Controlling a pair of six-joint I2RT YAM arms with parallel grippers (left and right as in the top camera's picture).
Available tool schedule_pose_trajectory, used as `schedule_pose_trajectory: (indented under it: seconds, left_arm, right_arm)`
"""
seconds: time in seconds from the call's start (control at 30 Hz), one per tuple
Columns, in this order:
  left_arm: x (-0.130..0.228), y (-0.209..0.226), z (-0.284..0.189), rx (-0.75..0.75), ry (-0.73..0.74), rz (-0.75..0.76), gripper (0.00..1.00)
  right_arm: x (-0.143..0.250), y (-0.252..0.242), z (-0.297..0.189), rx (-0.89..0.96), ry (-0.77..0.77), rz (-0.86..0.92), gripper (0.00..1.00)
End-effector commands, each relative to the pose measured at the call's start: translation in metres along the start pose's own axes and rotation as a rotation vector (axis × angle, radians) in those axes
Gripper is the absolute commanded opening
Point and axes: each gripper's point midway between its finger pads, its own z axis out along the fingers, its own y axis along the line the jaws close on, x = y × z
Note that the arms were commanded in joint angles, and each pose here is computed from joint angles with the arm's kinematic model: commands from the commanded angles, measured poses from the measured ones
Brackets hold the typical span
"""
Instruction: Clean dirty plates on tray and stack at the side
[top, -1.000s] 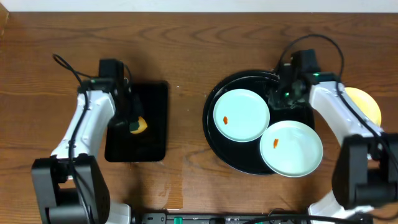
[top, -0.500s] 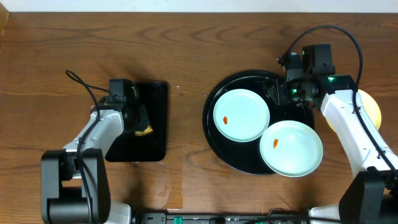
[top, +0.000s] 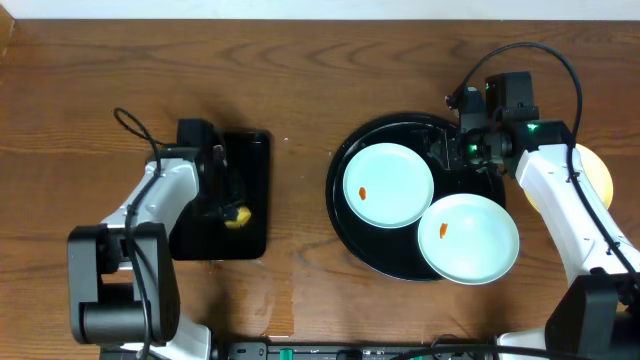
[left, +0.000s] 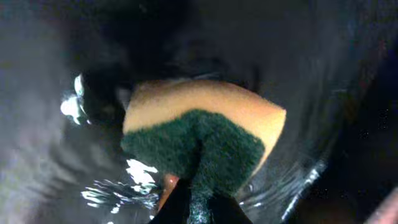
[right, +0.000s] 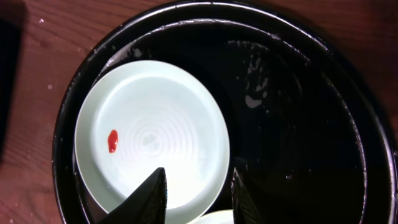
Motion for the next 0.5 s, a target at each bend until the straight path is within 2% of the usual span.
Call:
schedule_pose_trajectory:
  seconds: [0.0, 0.1, 0.17, 0.2, 0.27, 0.37, 0.47]
  left_arm:
    - [-0.006, -0.018, -0.022, 0.049, 0.038, 0.071, 0.07]
    - [-0.005, -0.016, -0.027, 0.030, 0.054, 0.080, 0.08]
    - [-0.004, -0.007, -0.026, -0.019, 0.051, 0.079, 0.13]
    - [-0.005, 0.001, -0.025, -0.059, 0.046, 0.079, 0.16]
    - [-0.005, 0.013, -0.023, -0.126, 0.038, 0.079, 0.29]
    - [-0.003, 0.020, -0.016, -0.150, 0.028, 0.080, 0.38]
    - [-0.001, 0.022, -0.007, -0.147, 0.019, 0.068, 0.41]
  right_arm:
    - [-0.005, 0.003, -0.004, -0.013, -0.017, -0.005, 0.33]
    - [-0.005, 0.002, -0.005, -0.012, -0.017, -0.004, 0.33]
    - [-0.006, 0.002, -0.005, -0.012, -0.017, -0.004, 0.33]
    - [-0.006, 0.002, -0.005, -0.011, -0.017, -0.004, 0.33]
    - [-0.006, 0.001, -0.005, -0.005, -0.017, -0.004, 0.33]
    - [-0.006, 0.001, -0.005, -0.005, -0.017, -0.004, 0.33]
    - [-0.006, 0.001, -0.005, -0.005, -0.017, -0.004, 0.34]
